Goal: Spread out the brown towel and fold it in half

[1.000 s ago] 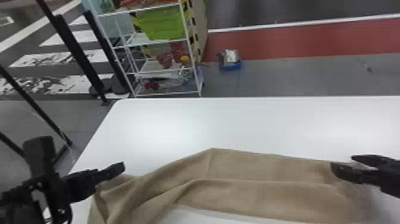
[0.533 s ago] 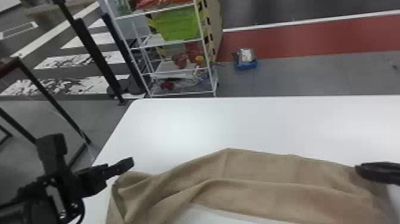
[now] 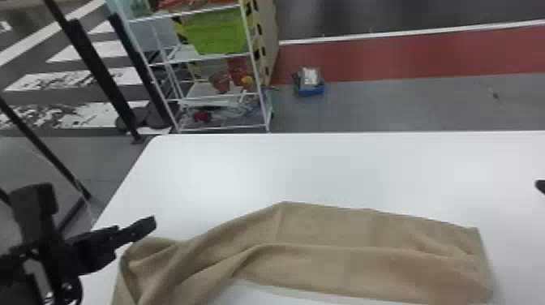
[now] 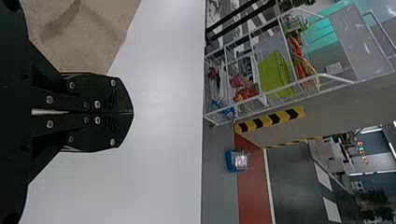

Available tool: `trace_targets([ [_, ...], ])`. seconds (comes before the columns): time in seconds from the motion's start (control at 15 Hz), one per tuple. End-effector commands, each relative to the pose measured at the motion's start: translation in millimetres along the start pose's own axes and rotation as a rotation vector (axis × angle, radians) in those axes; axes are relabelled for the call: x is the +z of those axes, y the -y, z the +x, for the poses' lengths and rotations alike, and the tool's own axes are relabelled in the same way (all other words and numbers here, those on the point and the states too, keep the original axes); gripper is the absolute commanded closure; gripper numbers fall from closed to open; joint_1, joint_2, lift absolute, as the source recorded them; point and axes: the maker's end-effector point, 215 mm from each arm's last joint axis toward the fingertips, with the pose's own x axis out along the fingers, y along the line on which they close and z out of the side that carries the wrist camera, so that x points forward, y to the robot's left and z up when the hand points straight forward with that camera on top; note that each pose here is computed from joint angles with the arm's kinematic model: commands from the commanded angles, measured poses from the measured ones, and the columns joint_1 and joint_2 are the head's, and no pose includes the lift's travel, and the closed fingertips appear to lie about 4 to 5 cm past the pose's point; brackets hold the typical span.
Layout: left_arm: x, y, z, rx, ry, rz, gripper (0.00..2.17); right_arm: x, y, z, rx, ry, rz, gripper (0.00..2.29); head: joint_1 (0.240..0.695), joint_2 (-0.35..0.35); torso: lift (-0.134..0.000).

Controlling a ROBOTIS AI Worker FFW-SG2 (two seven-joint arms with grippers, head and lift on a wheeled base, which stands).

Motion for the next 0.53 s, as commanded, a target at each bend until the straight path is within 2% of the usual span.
trace_targets([
  [0.0, 3, 2, 1, -0.003, 0.006, 0.005, 0.15, -17, 21, -9, -0.049, -0.041, 0.023, 1.37, 0.695, 0.192, -0.124],
  [0.07, 2, 5, 2, -0.008, 0.003, 0.006, 0.15, -27, 16, -5, -0.036, -0.072, 0.014, 0.24, 0.695, 0.174, -0.124],
  [0.13, 2, 8, 3, -0.009, 0.002, 0.012, 0.15, -41, 7, 4, -0.015, -0.112, 0.013, 0.00, 0.695, 0.159, -0.124],
  [0.27, -1, 13, 5, -0.016, -0.005, 0.015, 0.15, -71, -15, 26, 0.009, -0.187, -0.036, 0.00, 0.695, 0.167, -0.124],
  [0.33, -2, 13, 5, -0.016, -0.007, 0.014, 0.15, -87, -28, 42, 0.013, -0.215, -0.098, 0.04, 0.695, 0.175, -0.124],
  [0.47, -2, 11, 4, -0.014, -0.006, 0.016, 0.15, -93, -41, 63, 0.004, -0.194, -0.185, 0.07, 0.695, 0.201, -0.124],
])
